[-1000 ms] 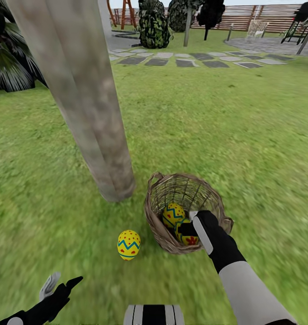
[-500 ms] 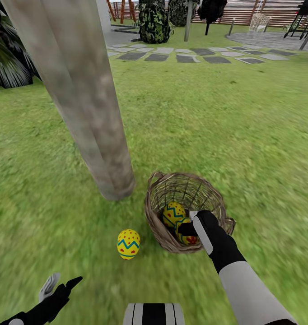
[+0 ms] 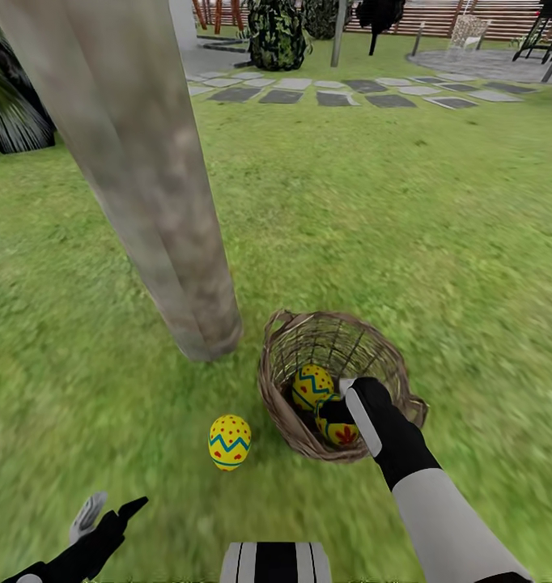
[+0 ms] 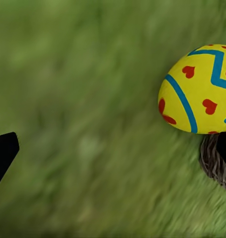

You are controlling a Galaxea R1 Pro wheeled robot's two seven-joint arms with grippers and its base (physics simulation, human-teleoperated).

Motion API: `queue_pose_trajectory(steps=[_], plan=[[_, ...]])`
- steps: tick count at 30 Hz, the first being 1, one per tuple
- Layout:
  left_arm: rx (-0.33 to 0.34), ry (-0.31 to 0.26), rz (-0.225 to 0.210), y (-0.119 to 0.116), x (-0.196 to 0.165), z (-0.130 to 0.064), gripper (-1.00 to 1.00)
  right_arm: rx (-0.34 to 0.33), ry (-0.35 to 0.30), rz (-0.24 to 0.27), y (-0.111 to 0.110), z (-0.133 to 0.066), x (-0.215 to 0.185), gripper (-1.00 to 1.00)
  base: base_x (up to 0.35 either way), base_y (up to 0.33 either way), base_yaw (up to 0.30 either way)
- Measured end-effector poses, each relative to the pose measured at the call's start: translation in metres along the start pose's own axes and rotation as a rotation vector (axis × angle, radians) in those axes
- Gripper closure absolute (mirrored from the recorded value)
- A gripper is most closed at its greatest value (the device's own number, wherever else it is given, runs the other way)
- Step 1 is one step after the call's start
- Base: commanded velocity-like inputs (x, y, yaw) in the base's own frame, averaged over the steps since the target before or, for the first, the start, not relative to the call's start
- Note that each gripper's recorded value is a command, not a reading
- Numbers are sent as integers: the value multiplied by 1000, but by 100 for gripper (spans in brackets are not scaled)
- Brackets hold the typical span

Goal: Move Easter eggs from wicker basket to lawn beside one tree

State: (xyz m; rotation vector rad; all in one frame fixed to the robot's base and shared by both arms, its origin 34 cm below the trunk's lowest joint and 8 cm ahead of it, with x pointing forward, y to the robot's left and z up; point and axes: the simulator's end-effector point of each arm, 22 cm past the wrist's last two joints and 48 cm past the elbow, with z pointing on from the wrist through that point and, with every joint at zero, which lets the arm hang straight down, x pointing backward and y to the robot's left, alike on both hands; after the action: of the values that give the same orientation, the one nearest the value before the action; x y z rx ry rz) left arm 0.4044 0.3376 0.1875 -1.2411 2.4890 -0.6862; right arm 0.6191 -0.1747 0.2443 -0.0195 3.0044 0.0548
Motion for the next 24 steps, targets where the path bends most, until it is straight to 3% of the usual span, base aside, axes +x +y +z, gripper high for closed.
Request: queue_pose_trajectory(steps=[8, 15, 24], plan=[[4, 17, 1, -1, 1, 0, -100, 0, 12, 0, 0, 6, 4, -100, 1, 0, 0], [80, 63, 9, -29, -4, -8, -100, 0, 5, 1, 0, 5, -1, -100, 0, 0, 0], [92, 120, 5, -40, -5, 0, -100, 4, 43, 2, -2, 24, 8, -100, 0, 0, 0]])
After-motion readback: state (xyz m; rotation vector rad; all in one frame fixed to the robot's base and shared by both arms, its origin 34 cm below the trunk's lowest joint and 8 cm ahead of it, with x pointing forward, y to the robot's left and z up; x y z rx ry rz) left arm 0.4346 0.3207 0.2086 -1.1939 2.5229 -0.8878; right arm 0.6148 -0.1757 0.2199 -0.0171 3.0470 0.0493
